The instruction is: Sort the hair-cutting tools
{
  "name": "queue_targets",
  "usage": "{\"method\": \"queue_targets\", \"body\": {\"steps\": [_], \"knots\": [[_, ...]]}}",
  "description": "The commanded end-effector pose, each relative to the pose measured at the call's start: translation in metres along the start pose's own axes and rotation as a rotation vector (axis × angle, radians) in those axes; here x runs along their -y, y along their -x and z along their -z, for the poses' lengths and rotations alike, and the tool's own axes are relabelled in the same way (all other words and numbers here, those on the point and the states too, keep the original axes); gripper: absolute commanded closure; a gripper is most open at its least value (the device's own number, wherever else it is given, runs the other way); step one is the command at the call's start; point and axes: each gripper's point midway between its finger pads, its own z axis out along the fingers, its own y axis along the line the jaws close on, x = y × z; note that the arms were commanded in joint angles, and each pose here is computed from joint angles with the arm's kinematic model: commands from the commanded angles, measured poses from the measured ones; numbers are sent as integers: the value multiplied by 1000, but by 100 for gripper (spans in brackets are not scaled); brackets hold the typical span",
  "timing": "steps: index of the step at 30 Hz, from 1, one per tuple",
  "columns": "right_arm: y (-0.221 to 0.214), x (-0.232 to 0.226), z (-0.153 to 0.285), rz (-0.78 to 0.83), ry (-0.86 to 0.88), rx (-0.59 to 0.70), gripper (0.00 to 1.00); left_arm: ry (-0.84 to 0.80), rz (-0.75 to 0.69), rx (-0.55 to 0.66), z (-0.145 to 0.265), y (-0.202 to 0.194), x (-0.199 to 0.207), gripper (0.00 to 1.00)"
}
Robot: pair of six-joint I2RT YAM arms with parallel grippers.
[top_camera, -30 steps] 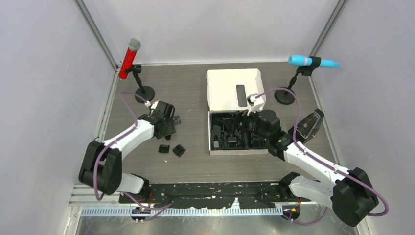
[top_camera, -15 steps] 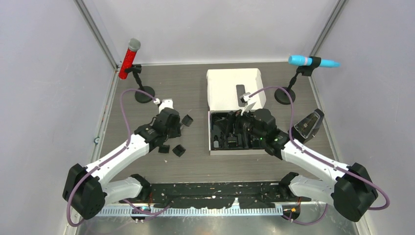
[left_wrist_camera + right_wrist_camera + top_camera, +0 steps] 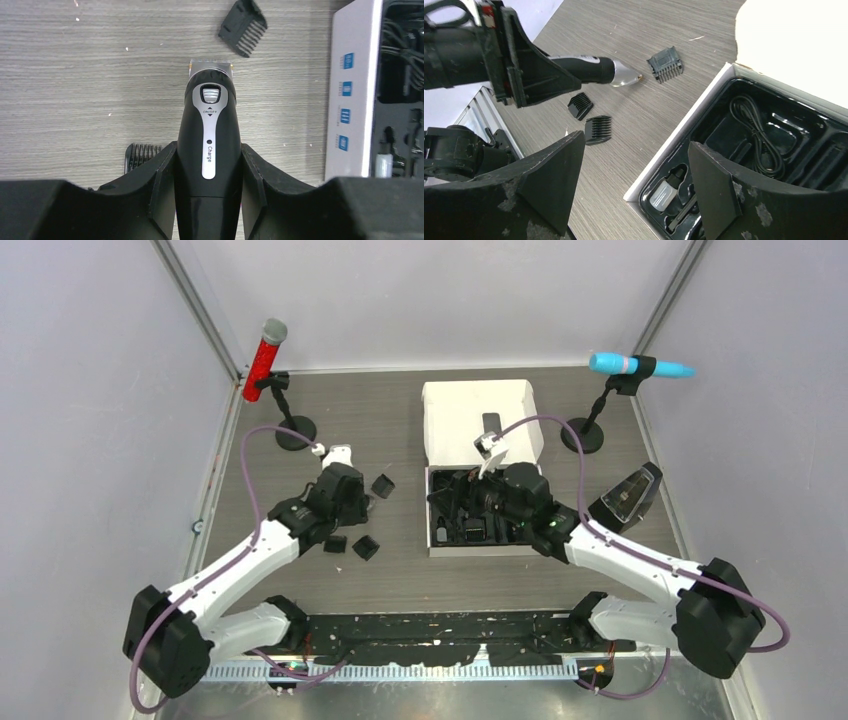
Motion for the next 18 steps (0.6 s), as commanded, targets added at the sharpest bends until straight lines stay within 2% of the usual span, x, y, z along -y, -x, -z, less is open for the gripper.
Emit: {"method": "queue_targets", "body": {"steps": [1,5,8,14,15,18], "knots": [[23,-22,-8,16,59,57,14,-118,19,164,25,42,17,100],[24,-25,-9,17,63,56,14,-202,14,230,39,51,26,100],[28,-16,-5,14,3,80,14,-268,7,251,48,54,35,100],[38,54,20,26,-394,110,12,-347,-6,265,62,58,55,100],[36,73,29,25,-484,87,12,-358,-10,263,64,58,60,100],[27,107,48,-8,-613,29,11,-395,-16,261,68,57,74,100]]}}
